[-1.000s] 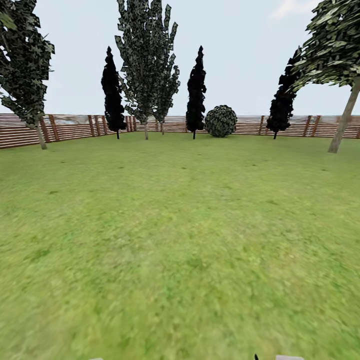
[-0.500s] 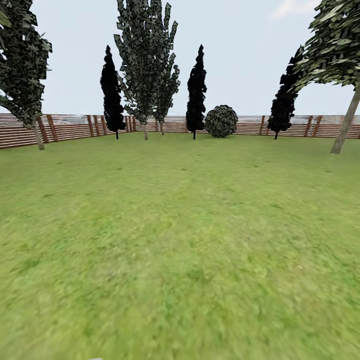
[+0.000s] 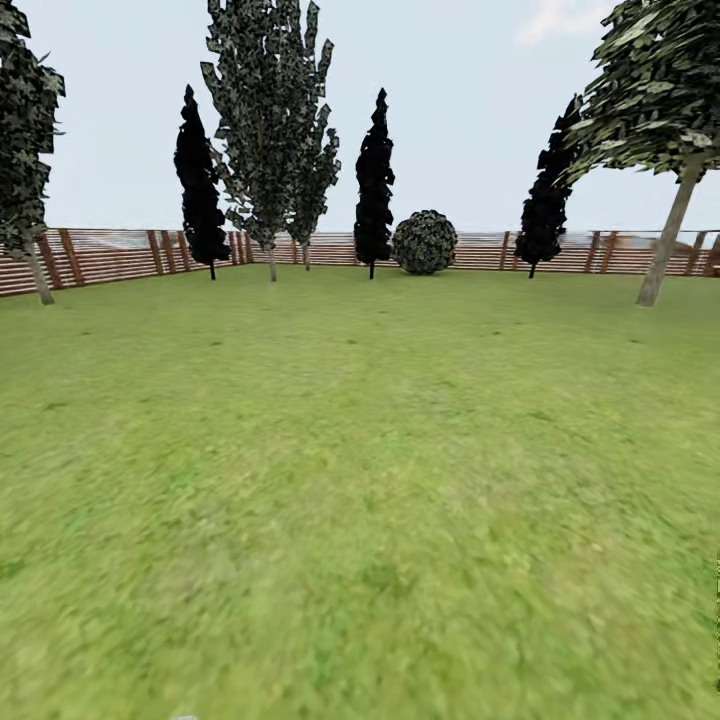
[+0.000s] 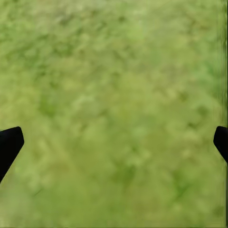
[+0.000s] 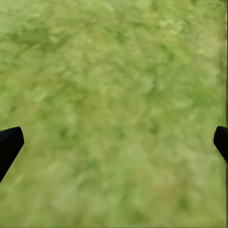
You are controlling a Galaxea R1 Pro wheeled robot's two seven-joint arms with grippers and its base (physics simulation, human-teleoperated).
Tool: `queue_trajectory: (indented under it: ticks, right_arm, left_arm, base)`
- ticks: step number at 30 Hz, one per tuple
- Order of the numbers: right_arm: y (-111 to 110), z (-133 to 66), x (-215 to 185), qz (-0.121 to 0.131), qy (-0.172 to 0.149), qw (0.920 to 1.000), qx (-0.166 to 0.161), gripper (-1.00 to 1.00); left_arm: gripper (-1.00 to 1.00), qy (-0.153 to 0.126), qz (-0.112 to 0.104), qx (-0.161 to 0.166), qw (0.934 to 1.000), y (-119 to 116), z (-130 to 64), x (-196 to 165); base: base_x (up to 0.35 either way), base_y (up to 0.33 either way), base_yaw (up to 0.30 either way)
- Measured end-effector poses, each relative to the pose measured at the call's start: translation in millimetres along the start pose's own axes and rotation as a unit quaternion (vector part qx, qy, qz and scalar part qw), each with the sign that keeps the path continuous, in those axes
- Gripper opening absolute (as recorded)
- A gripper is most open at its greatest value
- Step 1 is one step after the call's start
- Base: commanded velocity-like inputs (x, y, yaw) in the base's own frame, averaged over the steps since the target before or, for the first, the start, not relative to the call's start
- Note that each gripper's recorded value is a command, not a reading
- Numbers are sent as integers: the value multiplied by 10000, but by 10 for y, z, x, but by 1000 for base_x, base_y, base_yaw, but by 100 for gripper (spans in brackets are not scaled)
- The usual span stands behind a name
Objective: In the garden, pick up the pesticide atomizer on the floor and spray pesticide onto both trees until each tree trunk is fully covered.
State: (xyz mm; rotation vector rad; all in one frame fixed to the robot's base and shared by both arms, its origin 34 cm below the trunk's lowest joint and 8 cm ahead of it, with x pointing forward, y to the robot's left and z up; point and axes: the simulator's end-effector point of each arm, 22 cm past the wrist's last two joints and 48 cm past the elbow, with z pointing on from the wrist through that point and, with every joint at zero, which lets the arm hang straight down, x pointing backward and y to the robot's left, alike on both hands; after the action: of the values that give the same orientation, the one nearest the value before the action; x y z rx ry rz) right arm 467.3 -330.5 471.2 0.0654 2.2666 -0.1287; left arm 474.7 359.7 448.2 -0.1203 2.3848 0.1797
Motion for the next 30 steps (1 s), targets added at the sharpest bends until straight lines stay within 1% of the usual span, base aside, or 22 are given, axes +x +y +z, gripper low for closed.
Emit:
queue_trajectory:
  ticks: [9, 30]
  right_arm:
    - [8, 19, -125, -10, -135, 9999, -10, 100]
    - [7, 19, -131, -11, -144, 9999, -10, 100]
  left_arm:
    - [100, 10, 5, -12, 10000, 27, -1, 8]
    - [100, 20, 3, -25, 10000, 38, -2, 17]
  base:
    - [338, 6, -263]
    - [338, 83, -264]
